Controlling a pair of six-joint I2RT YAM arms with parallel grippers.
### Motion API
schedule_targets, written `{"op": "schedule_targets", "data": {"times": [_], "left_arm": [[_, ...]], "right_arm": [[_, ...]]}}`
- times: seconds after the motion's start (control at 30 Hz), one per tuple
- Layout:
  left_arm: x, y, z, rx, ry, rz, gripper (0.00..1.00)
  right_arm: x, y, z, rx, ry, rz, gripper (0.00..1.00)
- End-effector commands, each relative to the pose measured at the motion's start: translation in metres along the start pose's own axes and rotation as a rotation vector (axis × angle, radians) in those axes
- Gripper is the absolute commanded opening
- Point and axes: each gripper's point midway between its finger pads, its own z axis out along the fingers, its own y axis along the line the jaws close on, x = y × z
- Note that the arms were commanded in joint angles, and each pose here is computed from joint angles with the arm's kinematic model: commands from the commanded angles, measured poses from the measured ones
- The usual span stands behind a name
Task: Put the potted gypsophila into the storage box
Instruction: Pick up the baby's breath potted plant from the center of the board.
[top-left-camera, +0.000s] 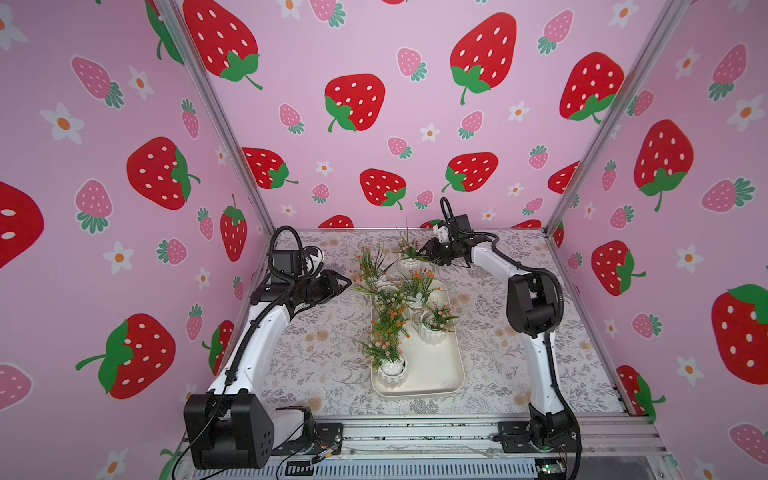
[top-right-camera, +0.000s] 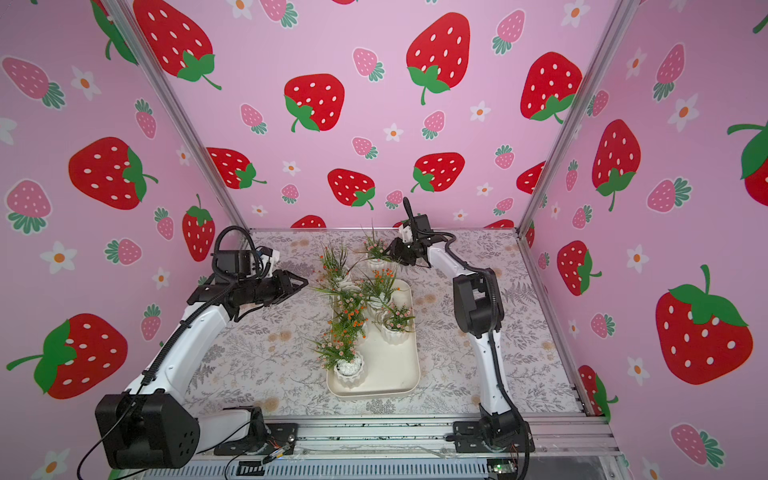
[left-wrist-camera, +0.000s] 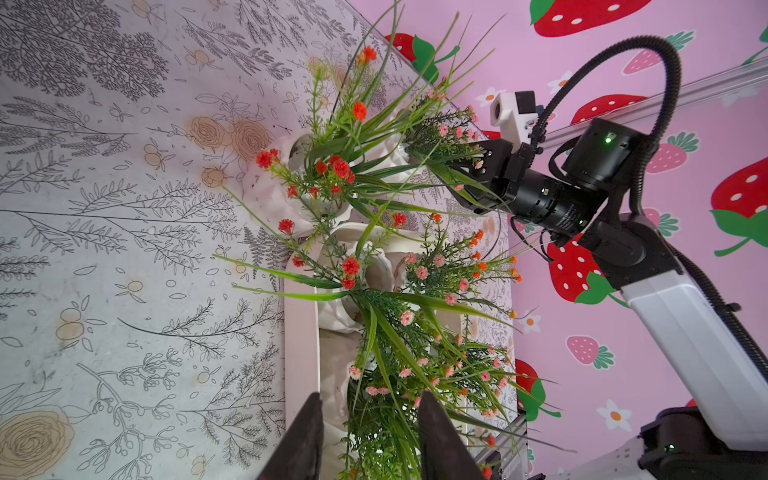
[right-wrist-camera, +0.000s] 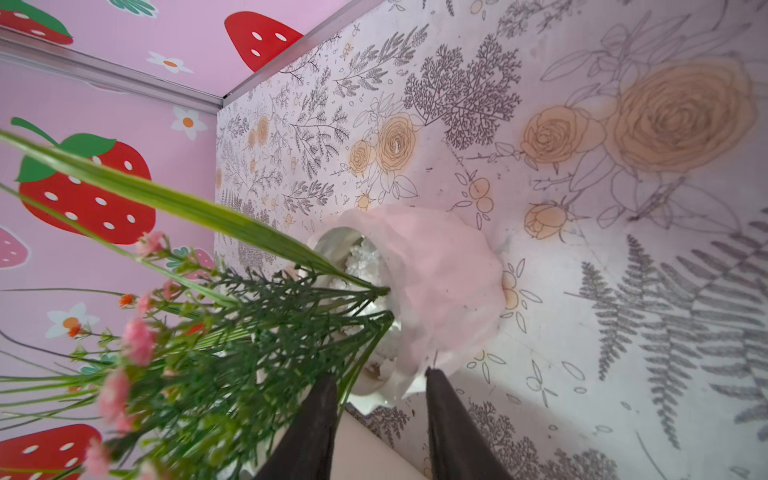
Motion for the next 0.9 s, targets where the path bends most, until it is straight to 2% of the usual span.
{"op": "schedule_targets", "data": {"times": [0.0, 0.27, 0.73, 0.87], "left_arm": [[-0.002, -0.003, -0.003, 0.019, -0.010, 0.009, 0.41], [-0.001, -0.003, -0.003, 0.016, -0.010, 0.009, 0.41], [-0.001, -0.002, -0.003, 0.014, -0.011, 0.001, 0.41], [-0.001, -0.002, -0.003, 0.014, -0.012, -0.001, 0.40]], "right_arm": [[0.002, -0.010, 0.007, 0.068, 0.010, 0.015, 0.32], [0.004, -0.018, 0.015, 0.134, 0.028, -0.001, 0.23], [0.016, -0.029, 0.024, 0.179, 0.074, -0.007, 0.18], [0.018, -0.038, 0.020, 0.238, 0.075, -0.016, 0.17]]}}
